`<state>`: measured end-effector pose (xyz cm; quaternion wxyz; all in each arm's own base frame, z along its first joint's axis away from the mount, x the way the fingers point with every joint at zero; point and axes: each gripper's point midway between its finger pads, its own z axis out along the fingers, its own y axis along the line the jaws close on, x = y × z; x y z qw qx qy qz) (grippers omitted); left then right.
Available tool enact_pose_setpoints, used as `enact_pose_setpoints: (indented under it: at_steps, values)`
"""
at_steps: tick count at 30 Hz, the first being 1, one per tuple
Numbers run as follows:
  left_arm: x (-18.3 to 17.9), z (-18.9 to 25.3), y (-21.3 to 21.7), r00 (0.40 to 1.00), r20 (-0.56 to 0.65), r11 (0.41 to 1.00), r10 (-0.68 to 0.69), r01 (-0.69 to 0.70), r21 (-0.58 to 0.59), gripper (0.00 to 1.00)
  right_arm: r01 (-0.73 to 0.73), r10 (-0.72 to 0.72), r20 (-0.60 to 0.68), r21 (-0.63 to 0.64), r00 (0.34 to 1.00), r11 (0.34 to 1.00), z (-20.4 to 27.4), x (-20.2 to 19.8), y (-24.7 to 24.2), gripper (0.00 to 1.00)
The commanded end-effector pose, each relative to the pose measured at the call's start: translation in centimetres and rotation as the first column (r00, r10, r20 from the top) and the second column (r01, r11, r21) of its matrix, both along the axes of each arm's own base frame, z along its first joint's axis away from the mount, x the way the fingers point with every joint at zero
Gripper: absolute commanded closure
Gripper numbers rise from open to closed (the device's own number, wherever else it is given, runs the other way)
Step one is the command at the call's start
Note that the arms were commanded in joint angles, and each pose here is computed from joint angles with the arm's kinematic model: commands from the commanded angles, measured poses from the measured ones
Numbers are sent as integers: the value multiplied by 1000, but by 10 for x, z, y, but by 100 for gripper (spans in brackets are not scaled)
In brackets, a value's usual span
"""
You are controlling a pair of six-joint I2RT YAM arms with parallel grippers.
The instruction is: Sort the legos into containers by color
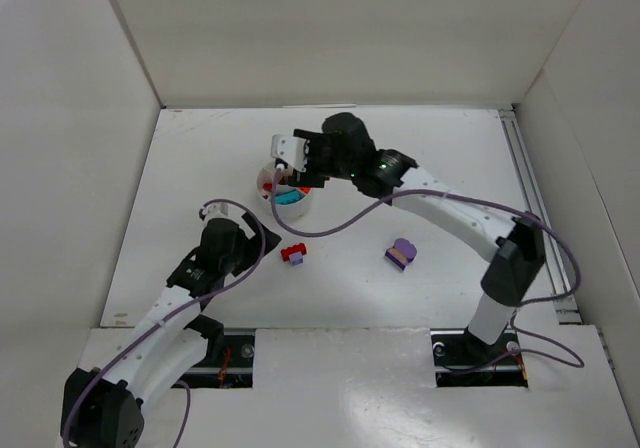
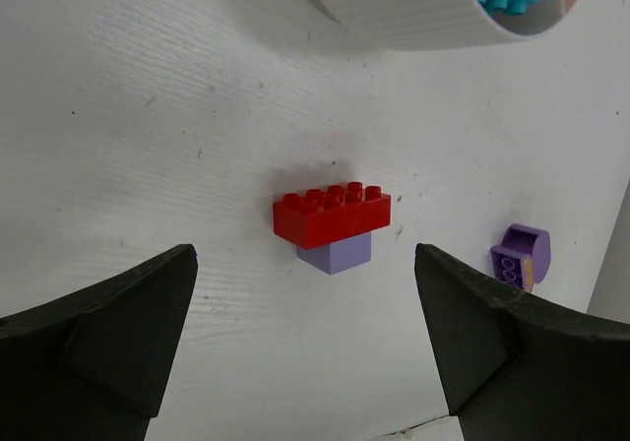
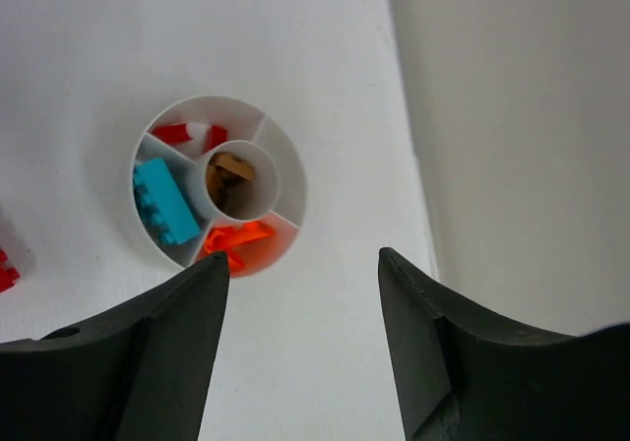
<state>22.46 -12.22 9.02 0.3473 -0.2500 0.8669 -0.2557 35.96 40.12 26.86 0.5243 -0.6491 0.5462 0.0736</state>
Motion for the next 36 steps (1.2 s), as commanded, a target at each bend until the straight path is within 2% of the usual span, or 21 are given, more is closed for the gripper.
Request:
enact_pose_setpoints:
  at_steps: [1, 5, 12, 15, 19, 22, 29, 34, 36]
  values:
    - [8, 6, -18, 995, 77, 996, -68, 72, -55, 10, 32, -39, 54, 122, 998, 992, 36, -5, -23, 32]
    - [26, 14, -24, 977, 194, 993, -86, 99, -57, 10, 56, -58, 10, 112, 998, 992, 21, -22, -46, 32]
    - [36, 10, -35, 947, 290, 987, -141, 156, -30, 10, 47, -47, -2, 121, 999, 991, 15, -49, -71, 32]
    - [37, -2, -36, 953, 261, 987, -153, 161, -9, 10, 65, -67, 8, 129, 998, 990, 19, -51, -82, 32]
    - [42, 1, -52, 939, 290, 981, -183, 195, -11, 10, 72, -76, 22, 145, 997, 987, 27, -56, -93, 32]
    - [39, -9, -70, 940, 250, 971, -234, 239, 12, 13, 89, -94, 25, 144, 995, 986, 25, -57, -102, 32]
    - [13, -22, -112, 930, 153, 942, -335, 332, 42, 15, 144, -147, 10, 139, 989, 980, 18, -57, -131, 32]
    - [-9, -10, -147, 898, 160, 912, -411, 401, 93, 15, 167, -170, 8, 137, 985, 976, 13, -58, -144, 32]
    - [-7, -17, -145, 907, 130, 913, -401, 386, 129, 15, 176, -178, 3, 137, 984, 975, 11, -57, -150, 32]
